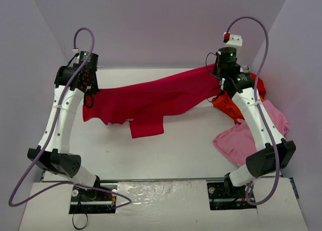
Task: Fold and stack the t-shirts
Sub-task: Flatten out the tshirt
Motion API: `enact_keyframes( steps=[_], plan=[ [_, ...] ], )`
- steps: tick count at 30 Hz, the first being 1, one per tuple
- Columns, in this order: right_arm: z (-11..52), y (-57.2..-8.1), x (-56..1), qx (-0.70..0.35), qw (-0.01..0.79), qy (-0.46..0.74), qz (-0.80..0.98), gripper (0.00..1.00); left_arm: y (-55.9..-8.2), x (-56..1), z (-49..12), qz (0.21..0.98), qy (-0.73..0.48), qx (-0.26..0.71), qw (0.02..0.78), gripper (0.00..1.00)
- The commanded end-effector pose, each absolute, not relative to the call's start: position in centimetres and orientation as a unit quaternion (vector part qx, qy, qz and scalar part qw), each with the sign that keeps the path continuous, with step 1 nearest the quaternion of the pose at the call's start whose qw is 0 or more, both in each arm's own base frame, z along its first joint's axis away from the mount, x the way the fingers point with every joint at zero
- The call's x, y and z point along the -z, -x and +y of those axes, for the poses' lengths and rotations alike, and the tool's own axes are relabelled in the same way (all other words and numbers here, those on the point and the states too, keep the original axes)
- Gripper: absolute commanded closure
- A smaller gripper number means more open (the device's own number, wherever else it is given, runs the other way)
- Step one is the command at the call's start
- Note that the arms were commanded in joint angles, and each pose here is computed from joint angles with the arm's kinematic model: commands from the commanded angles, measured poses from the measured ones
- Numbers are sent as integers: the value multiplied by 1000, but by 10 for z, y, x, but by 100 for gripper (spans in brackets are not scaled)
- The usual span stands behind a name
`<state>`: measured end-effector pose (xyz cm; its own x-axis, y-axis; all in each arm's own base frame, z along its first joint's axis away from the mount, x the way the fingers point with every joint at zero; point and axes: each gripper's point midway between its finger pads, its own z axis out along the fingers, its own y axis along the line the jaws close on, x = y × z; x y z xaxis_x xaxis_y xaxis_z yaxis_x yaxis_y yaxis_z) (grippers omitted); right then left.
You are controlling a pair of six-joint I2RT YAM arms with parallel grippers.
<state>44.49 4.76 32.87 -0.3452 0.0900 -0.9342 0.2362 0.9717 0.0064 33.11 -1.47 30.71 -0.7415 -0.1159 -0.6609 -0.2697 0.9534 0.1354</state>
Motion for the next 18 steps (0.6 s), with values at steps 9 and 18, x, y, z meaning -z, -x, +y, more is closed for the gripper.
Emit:
enact_keyframes(
  steps=[9,18],
  plan=[
    [31,-406,-332,59,571,-133,808,100,-310,-337,3,916,104,-103,373,100],
    [43,-456,-258,72,513,-113,848,100,-330,-308,-8,930,95,-88,344,100]
  ],
)
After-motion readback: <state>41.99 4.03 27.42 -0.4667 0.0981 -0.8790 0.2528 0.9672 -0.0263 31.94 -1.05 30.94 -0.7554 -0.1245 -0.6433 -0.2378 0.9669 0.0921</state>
